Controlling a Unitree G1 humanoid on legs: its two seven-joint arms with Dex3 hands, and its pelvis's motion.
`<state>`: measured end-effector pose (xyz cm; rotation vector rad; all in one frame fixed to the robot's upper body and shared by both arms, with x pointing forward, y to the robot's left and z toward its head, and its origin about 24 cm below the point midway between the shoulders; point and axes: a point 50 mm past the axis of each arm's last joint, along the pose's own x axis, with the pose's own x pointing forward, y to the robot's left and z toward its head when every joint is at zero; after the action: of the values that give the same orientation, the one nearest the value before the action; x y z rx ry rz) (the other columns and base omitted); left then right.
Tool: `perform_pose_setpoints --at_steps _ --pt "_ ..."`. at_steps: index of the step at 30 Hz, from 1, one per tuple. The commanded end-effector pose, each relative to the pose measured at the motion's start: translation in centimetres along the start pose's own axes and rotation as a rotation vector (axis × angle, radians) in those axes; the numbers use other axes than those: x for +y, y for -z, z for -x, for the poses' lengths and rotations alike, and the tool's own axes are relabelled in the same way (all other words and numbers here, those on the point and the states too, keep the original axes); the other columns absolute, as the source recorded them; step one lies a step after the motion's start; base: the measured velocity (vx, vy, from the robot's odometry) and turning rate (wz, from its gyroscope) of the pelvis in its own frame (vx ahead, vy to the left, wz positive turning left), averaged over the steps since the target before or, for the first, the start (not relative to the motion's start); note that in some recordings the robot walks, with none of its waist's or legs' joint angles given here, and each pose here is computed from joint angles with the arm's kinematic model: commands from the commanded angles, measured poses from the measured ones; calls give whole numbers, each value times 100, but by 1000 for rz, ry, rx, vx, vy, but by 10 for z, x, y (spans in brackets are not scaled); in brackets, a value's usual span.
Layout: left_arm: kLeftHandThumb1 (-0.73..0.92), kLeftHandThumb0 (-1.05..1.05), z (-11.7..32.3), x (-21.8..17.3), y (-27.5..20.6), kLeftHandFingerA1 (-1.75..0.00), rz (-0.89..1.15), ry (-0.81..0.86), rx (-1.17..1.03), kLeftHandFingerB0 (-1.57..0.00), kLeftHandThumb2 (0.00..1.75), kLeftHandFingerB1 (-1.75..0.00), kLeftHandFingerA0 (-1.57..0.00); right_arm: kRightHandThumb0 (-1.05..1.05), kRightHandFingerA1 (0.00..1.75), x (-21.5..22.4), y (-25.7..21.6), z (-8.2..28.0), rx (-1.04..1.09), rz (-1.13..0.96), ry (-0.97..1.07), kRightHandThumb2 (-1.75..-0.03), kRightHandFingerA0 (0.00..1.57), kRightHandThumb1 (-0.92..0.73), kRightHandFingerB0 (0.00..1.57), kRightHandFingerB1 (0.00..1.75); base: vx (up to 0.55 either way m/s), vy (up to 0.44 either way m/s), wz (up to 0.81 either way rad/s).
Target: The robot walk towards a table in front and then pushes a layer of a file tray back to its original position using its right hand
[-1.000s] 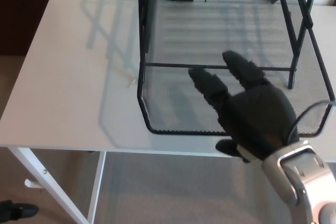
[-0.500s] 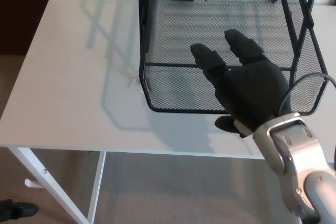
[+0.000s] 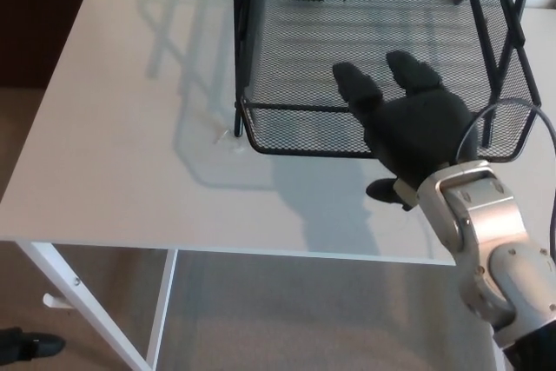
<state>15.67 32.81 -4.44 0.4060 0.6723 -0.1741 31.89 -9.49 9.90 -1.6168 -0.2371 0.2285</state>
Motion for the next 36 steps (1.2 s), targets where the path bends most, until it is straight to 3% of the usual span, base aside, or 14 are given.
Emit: perform_pose_setpoints --at_steps 1,2,8,9,10,22,28,31,36 --pt "47 -36 1 5 1 -42 -13 -7 22 -57 55 -39 -69 -66 0 -10 3 -4 11 -44 48 -74 0 -43 0 6 0 0 0" --pt "40 -45 1 5 1 -51 -23 -9 26 -53 68 -47 -64 -66 0 -11 1 -3 4 -53 59 -74 0 -43 0 6 0 0 0" --pt "40 -44 1 6 -1 -51 -25 -4 20 -54 68 -48 -64 -67 0 -16 -6 5 -45 -114 107 -74 0 -42 2 8 0 0 0" --pt "46 -37 0 6 -2 -42 -28 -5 19 -58 54 -38 -70 -68 0 -18 -9 7 -56 -120 124 -75 0 -43 0 6 0 0 0" --pt "40 -44 0 6 -2 -51 -32 -4 17 -55 68 -48 -65 -69 0 -20 -11 10 -65 -118 136 -75 0 -44 0 5 0 0 0" --pt "40 -44 0 5 -4 -51 -33 6 9 -53 68 -47 -64 -73 0 -23 -22 44 -142 -205 153 -78 0 -45 0 3 0 0 0" --pt "40 -43 1 4 -2 -50 -40 15 12 -53 67 -47 -63 -78 0 -16 -33 91 -240 -266 131 -81 0 -47 0 1 0 0 0" --pt "39 -46 1 5 -1 -50 -39 18 19 -52 68 -47 -62 -82 0 -29 -37 140 -332 -310 194 -83 0 -50 0 0 0 0 0" --pt "40 -47 5 5 4 -50 -71 24 34 -52 69 -47 -62 -77 0 -38 -28 182 -343 -469 267 -80 0 -48 0 1 0 0 0"
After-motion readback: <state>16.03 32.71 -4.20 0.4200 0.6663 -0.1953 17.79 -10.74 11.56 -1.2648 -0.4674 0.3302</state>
